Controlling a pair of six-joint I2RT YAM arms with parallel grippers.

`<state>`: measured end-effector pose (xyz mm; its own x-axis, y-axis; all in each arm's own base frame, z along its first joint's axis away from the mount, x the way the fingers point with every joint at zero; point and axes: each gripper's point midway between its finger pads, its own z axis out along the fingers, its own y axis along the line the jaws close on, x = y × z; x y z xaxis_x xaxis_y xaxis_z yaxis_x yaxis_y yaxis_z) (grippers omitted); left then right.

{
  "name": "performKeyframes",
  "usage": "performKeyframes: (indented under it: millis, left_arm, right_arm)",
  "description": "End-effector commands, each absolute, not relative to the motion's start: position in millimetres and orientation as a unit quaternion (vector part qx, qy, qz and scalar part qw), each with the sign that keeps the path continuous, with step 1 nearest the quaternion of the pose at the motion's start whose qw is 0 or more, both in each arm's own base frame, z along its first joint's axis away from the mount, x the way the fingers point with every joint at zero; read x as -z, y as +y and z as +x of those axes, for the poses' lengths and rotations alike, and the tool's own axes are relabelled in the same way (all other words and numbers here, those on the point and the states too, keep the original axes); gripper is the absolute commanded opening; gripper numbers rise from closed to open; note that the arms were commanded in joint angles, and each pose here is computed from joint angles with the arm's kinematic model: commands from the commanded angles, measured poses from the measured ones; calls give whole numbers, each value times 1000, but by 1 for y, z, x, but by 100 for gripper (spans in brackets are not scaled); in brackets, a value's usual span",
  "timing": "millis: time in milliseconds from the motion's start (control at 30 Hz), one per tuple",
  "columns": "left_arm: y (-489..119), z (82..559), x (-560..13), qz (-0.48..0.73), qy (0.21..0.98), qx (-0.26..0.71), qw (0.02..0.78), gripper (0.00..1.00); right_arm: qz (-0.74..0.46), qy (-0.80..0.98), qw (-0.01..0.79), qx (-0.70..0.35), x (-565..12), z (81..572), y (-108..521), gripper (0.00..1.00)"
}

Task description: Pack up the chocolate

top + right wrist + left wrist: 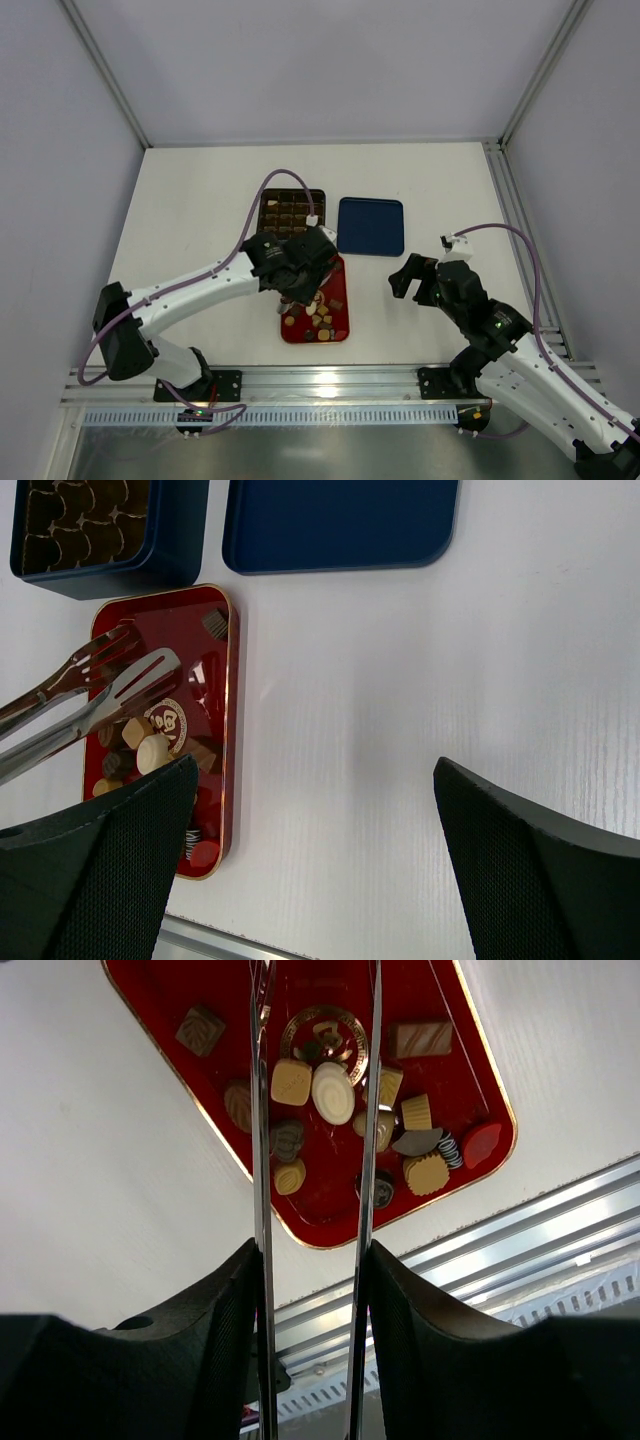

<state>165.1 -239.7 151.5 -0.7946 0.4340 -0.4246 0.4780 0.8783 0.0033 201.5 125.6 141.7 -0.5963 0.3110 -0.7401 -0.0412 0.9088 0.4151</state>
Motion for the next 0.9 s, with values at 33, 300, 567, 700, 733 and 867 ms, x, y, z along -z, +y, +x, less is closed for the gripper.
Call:
performKeyframes:
  millis: [33,300,567,700,733,867]
  left_arm:
    - [-269,187,-162,245,935,69,246,46]
    - [-284,203,-156,254,933,46,250,46]
    - [-286,210,-147,255,935,37,245,46]
    - [-288,213,-143,254,935,39,245,45]
    - [-287,213,-142,253,935,39,244,45]
    - [-291,216,-140,254,935,43,244,45]
  right_arm:
    - [82,859,459,-210,-154,207,129,100]
    - [83,859,460,-209,-156,205,127,100]
    - [85,859,459,-211,-155,204,126,100]
    - [85,859,458,-210,-154,203,125,100]
    - [85,859,458,-210,-154,203,125,100]
    - [86,859,460,-210,-155,203,124,100]
